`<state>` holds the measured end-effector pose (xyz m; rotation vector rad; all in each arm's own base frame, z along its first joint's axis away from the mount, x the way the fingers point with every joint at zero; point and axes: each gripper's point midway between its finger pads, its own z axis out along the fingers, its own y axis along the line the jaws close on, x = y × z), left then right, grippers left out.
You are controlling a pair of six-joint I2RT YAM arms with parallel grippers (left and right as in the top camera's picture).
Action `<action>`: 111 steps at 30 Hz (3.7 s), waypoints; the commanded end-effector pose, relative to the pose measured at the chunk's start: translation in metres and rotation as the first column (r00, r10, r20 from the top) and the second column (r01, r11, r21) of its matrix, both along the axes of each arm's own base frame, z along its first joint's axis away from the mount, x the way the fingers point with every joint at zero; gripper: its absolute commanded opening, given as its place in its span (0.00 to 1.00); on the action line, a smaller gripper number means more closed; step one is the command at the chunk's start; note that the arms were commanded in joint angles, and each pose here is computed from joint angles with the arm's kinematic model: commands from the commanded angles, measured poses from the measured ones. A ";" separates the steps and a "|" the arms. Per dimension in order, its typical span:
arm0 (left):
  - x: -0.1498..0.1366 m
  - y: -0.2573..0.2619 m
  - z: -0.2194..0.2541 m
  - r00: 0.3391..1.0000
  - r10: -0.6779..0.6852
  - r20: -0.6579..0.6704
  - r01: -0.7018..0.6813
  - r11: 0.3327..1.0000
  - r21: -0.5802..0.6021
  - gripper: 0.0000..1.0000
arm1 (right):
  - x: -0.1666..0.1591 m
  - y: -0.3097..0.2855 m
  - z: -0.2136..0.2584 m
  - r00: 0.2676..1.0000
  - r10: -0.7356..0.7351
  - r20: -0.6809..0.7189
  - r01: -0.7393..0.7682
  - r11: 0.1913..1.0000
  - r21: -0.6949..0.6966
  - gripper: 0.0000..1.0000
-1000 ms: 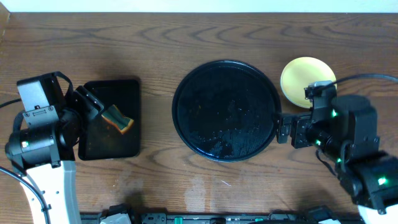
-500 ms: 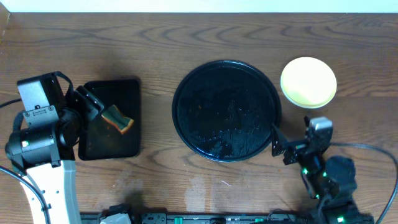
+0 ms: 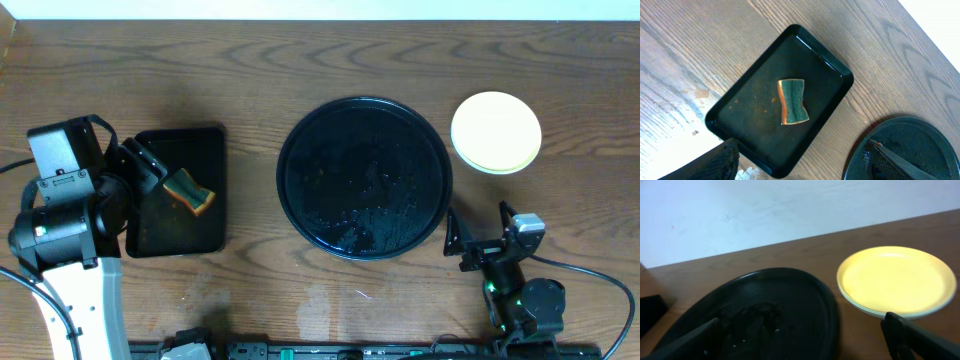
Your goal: Clean dirty plates on tray and stack at the side
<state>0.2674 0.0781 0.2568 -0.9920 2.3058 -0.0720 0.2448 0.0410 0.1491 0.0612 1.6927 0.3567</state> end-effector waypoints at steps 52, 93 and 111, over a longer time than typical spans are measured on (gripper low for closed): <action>0.001 0.001 0.002 1.000 -0.004 0.001 0.004 1.000 0.010 0.80 | 0.000 -0.015 0.010 0.996 -0.038 0.078 0.050 0.984 -0.168 0.99; -0.048 -0.068 -0.045 0.762 -0.477 0.438 0.300 0.859 0.415 0.80 | 0.000 -0.015 0.010 0.996 -0.038 0.078 0.050 0.984 -0.168 0.99; -0.023 -0.079 -0.055 0.535 -0.532 0.656 0.205 0.835 0.510 0.80 | 0.000 -0.015 0.010 0.996 -0.038 0.078 0.050 0.984 -0.168 0.99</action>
